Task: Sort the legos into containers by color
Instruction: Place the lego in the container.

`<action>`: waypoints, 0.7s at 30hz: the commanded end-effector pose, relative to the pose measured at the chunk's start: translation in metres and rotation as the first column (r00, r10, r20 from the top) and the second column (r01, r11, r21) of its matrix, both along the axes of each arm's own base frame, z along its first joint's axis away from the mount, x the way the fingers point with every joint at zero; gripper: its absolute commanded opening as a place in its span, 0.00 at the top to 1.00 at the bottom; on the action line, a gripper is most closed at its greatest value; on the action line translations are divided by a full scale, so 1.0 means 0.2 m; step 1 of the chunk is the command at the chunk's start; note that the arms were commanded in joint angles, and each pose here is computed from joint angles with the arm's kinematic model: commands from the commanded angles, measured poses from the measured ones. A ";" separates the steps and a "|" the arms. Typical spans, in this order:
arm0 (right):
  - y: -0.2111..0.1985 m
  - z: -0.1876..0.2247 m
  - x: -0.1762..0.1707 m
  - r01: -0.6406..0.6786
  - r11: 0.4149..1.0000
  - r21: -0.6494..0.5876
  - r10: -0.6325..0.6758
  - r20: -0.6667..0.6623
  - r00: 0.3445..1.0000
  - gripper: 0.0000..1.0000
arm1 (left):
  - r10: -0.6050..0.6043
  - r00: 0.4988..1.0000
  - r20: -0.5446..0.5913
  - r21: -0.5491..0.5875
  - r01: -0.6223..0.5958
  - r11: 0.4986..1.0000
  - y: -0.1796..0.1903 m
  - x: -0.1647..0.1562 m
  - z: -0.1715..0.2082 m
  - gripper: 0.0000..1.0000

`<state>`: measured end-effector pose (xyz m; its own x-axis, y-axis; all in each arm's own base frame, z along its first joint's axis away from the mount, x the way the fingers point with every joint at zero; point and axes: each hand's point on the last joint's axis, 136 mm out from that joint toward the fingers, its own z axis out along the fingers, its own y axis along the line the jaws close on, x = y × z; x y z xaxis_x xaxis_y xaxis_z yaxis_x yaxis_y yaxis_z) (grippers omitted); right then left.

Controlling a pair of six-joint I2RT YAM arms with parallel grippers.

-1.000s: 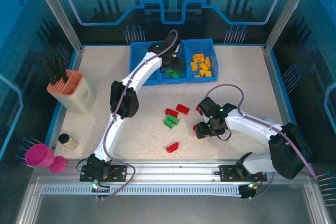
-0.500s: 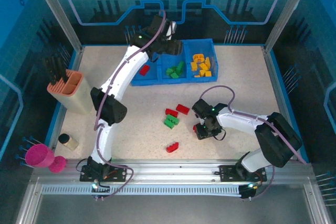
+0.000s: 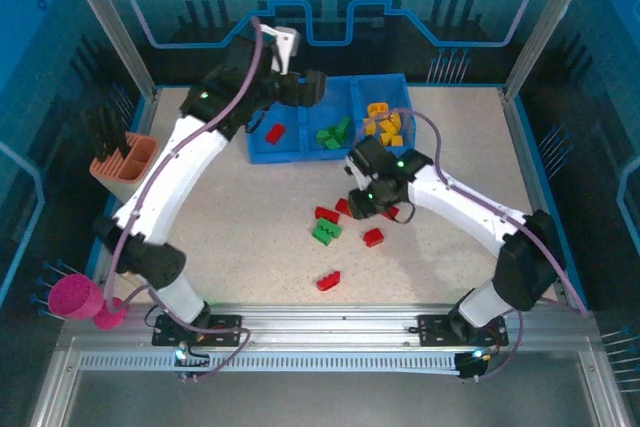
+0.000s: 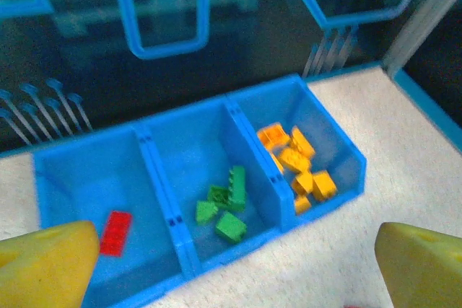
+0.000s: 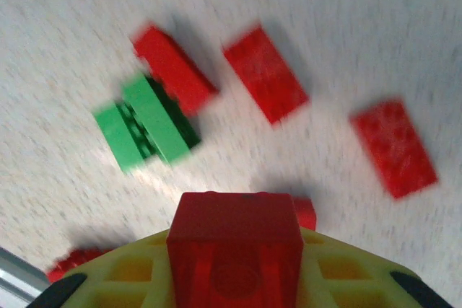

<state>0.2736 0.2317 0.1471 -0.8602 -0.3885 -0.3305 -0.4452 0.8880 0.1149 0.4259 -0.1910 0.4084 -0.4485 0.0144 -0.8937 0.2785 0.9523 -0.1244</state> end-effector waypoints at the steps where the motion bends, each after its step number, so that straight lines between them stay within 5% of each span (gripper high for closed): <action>1: 0.14 0.01 0.09 -0.117 0.993 -0.032 0.117 0.012 0.993 0.69 | 0.171 0.981 0.096 -0.022 -0.170 0.985 0.25 -0.04 0.11 0.01; 5: 0.35 0.05 0.30 -0.201 0.979 -0.034 0.203 0.080 0.976 0.69 | 0.209 0.974 0.085 -0.037 -0.206 0.978 0.40 -0.13 0.09 0.01; 10: 0.58 0.16 0.55 -0.289 0.956 -0.041 0.292 0.180 0.939 0.69 | 0.228 0.952 0.205 -0.004 -0.232 0.973 0.53 -0.30 0.10 0.01; 21: 0.94 0.03 0.98 -0.299 0.953 0.046 0.265 0.345 0.900 0.68 | 0.195 0.915 0.353 -0.010 -0.205 0.979 0.64 -0.60 0.10 0.01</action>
